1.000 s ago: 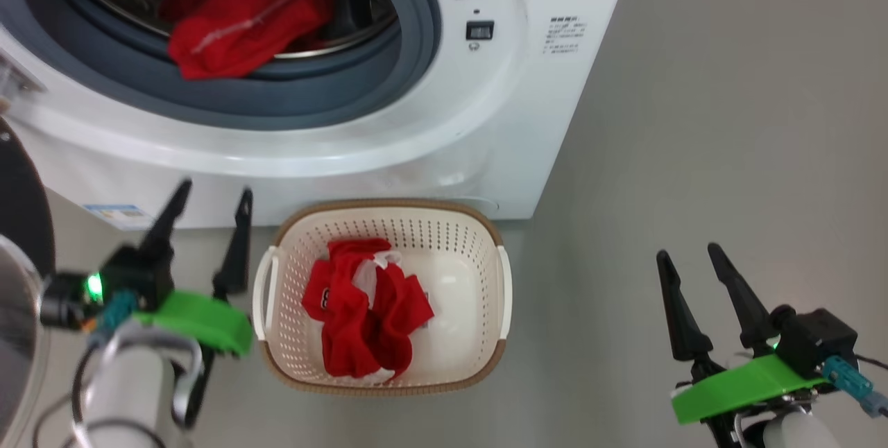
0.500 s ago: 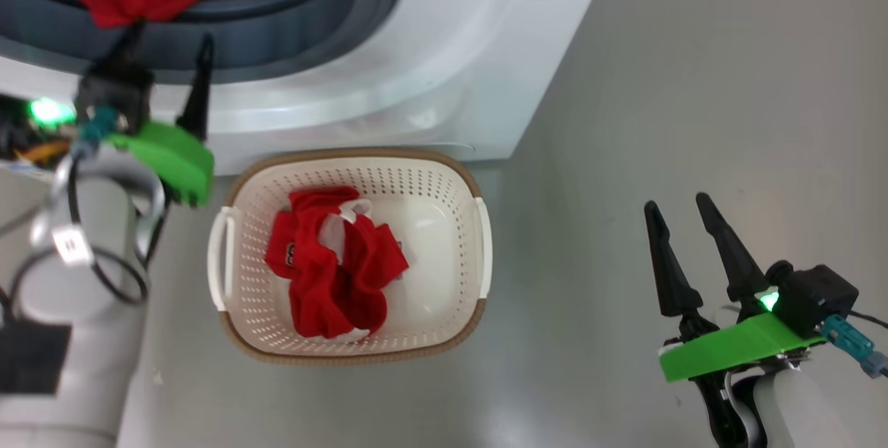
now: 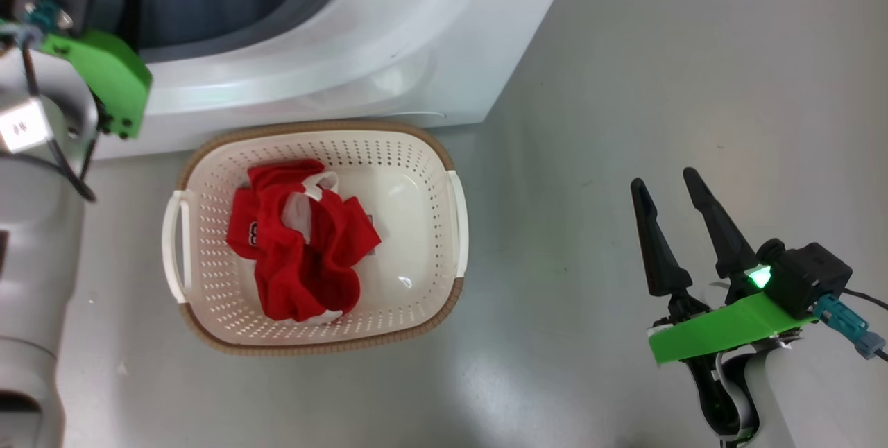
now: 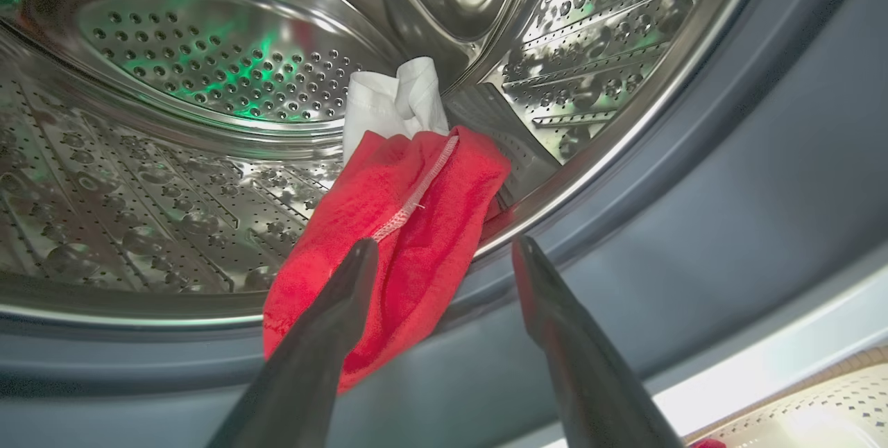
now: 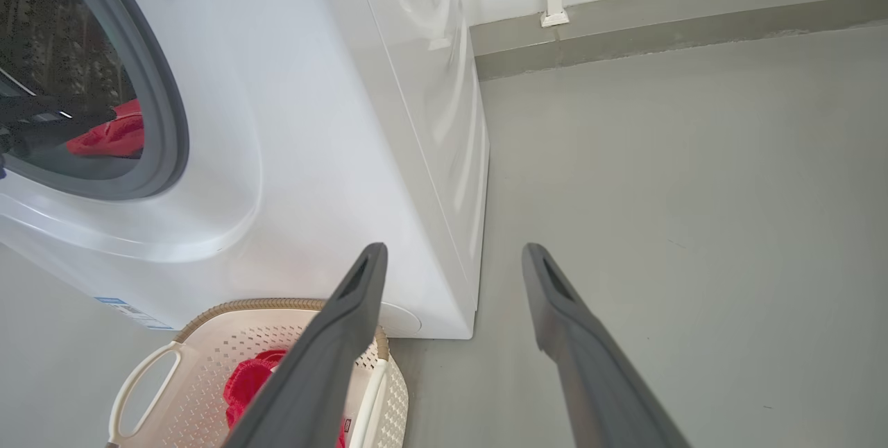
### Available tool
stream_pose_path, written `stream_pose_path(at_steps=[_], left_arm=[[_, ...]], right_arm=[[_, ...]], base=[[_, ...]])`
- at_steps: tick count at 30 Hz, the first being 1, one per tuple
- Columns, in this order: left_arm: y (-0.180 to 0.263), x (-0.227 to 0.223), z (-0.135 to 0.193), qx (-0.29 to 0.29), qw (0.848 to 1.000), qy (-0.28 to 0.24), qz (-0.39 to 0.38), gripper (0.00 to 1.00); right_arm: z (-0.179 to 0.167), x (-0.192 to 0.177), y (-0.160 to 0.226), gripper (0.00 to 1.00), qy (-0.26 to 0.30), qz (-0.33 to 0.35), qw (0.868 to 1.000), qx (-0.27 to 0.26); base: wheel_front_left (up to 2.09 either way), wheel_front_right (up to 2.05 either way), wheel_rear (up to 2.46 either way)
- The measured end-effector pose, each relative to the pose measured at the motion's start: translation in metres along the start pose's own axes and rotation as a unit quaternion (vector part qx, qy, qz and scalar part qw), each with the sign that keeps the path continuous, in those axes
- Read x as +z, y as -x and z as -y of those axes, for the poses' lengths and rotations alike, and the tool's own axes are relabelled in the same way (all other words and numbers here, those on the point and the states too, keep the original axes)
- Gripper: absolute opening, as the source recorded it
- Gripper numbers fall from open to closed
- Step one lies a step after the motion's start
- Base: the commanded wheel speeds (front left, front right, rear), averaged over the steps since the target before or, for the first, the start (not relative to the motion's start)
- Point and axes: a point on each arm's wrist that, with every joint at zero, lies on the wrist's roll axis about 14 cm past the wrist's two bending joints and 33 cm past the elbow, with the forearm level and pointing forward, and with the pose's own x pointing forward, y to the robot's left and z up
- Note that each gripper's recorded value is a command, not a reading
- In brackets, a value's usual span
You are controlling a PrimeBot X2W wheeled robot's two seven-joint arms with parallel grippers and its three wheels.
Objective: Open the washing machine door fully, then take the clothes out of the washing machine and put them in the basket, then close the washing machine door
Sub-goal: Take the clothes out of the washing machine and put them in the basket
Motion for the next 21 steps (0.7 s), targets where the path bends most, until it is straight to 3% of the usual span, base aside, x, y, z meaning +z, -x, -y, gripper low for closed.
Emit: stream_pose_path(at_steps=[21], left_arm=[[-0.035,-0.035,-0.007,-0.004,0.997,-0.03,-0.072,1.0]], right_arm=[[0.017,-0.01,-0.005,1.0,0.002,-0.012,1.0,-0.02]], base=[[0.0,0.0,0.0]])
